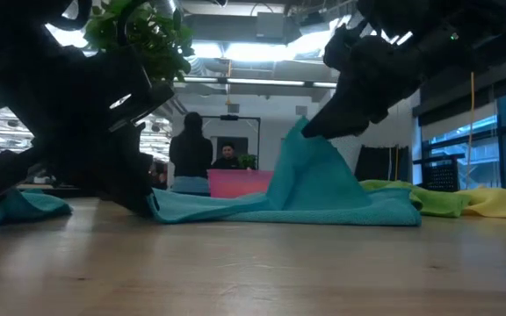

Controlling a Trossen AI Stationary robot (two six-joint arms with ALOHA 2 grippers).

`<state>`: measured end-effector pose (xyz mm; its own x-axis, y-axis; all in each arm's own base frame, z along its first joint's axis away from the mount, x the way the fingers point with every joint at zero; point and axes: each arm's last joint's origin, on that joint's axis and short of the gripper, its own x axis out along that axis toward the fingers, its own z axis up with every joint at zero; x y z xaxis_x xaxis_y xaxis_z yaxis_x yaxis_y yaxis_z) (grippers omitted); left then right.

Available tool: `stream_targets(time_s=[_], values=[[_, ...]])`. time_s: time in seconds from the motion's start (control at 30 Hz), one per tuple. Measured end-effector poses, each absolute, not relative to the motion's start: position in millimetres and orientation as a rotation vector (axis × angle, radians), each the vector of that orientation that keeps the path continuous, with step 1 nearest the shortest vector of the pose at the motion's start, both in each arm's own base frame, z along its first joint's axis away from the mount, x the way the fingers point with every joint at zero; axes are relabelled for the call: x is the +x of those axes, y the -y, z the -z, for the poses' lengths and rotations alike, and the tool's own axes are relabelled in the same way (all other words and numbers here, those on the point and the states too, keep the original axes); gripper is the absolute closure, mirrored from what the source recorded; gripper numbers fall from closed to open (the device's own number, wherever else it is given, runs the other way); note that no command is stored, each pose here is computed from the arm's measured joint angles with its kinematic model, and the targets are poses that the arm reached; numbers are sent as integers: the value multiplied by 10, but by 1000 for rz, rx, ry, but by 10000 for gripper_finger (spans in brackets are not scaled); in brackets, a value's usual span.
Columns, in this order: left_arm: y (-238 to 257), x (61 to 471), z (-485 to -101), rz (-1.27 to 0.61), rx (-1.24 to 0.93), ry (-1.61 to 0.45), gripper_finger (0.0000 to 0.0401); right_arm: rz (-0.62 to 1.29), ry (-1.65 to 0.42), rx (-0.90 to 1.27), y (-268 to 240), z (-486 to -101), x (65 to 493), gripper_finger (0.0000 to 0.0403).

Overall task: Roll microfiber towels into tight, uniform cylinder then place into a basket
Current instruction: Fold the right blue towel

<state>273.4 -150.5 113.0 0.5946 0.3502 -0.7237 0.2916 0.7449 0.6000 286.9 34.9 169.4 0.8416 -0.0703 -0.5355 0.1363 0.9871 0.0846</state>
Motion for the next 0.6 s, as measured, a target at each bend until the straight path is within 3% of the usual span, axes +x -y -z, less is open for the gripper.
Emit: stream_targets(time_s=[0.33, 0.6], values=[[1520, 2730, -1139, -58, 712, -949, 401, 97, -556, 99, -363, -1698, 2870, 392], [1783, 2684, -1354, -11, 572, -891, 401, -48, -570, 192, -698, -1702, 2813, 397]])
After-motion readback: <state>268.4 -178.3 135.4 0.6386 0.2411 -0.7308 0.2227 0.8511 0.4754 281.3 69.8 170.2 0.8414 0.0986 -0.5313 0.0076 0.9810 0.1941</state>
